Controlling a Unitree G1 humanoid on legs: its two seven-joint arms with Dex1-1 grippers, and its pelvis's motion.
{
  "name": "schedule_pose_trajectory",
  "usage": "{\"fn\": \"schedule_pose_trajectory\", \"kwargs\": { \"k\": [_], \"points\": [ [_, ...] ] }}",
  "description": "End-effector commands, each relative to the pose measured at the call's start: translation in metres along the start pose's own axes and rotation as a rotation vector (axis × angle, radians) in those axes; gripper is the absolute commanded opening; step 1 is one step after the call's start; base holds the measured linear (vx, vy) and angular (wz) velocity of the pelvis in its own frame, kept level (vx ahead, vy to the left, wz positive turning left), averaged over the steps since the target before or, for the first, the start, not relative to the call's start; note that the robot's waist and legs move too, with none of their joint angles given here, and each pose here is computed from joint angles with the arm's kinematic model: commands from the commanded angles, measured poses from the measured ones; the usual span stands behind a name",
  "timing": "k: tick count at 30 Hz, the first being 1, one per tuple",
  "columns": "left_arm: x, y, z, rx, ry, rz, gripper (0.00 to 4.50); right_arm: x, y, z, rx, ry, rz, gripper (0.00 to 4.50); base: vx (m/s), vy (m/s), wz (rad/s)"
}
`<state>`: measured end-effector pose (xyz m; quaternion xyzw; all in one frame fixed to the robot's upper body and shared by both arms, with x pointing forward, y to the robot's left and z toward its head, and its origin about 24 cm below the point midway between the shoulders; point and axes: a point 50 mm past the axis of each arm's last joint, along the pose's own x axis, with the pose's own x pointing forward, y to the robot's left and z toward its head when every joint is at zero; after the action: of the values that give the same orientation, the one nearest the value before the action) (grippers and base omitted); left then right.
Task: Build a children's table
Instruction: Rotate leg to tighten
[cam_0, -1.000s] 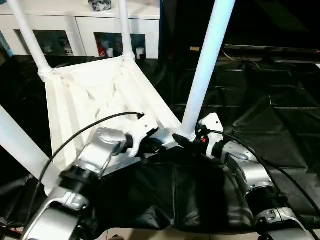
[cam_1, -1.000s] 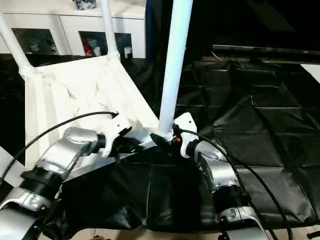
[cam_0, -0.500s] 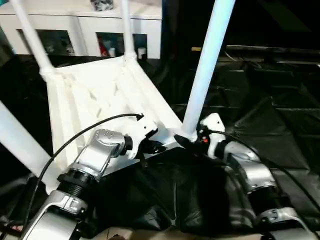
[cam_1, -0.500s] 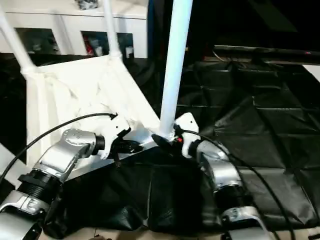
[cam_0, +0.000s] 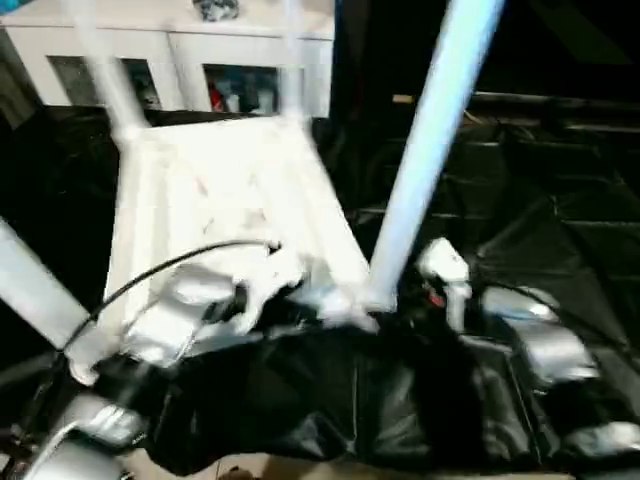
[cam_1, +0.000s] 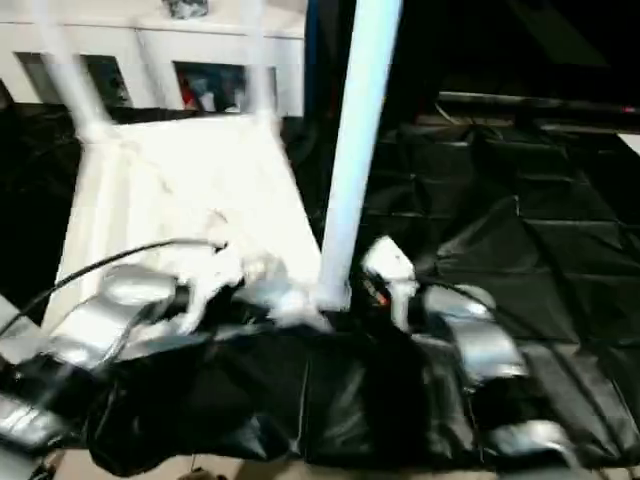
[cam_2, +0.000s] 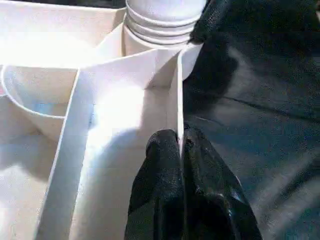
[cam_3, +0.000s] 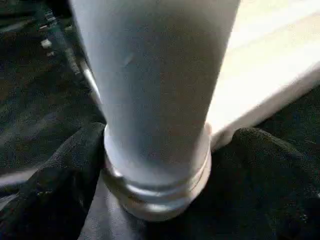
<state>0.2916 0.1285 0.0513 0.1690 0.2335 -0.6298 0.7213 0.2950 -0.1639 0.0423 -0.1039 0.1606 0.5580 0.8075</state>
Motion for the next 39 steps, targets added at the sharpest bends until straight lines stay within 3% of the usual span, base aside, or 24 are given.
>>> {"fn": "schedule_pose_trajectory", "kwargs": {
  "k": [1,5,26,32,37,39],
  "points": [
    [0.008,-0.012,-0.007,0.003,0.034,-0.111,0.0,-0.007,-0.001,0.002,-0.019,0.011,0.012,4.43,0.0,0.0,0.0],
    [0.001,-0.015,-0.009,0.003,0.026,-0.153,0.0,-0.009,0.001,0.0,-0.014,0.026,0.052,4.43,0.0,0.0,0.0],
    [-0.002,-0.007,-0.005,-0.03,-0.042,-0.093,0.0,0.011,0.014,-0.003,0.043,-0.066,0.11,2.84,0.0,0.0,0.0],
    [0.005,0.0,0.004,-0.055,-0.091,0.011,0.0,0.03,0.013,-0.01,0.135,-0.128,-0.023,2.72,0.0,0.0,0.0],
    [0.016,0.006,0.014,-0.069,-0.113,0.113,0.0,0.05,0.011,-0.013,0.187,-0.124,-0.142,2.72,0.0,0.0,0.0],
    [0.031,0.013,0.026,-0.114,-0.153,0.226,0.0,0.071,0.01,-0.013,0.206,-0.087,-0.267,2.72,0.0,0.0,0.0]
  ]
}}
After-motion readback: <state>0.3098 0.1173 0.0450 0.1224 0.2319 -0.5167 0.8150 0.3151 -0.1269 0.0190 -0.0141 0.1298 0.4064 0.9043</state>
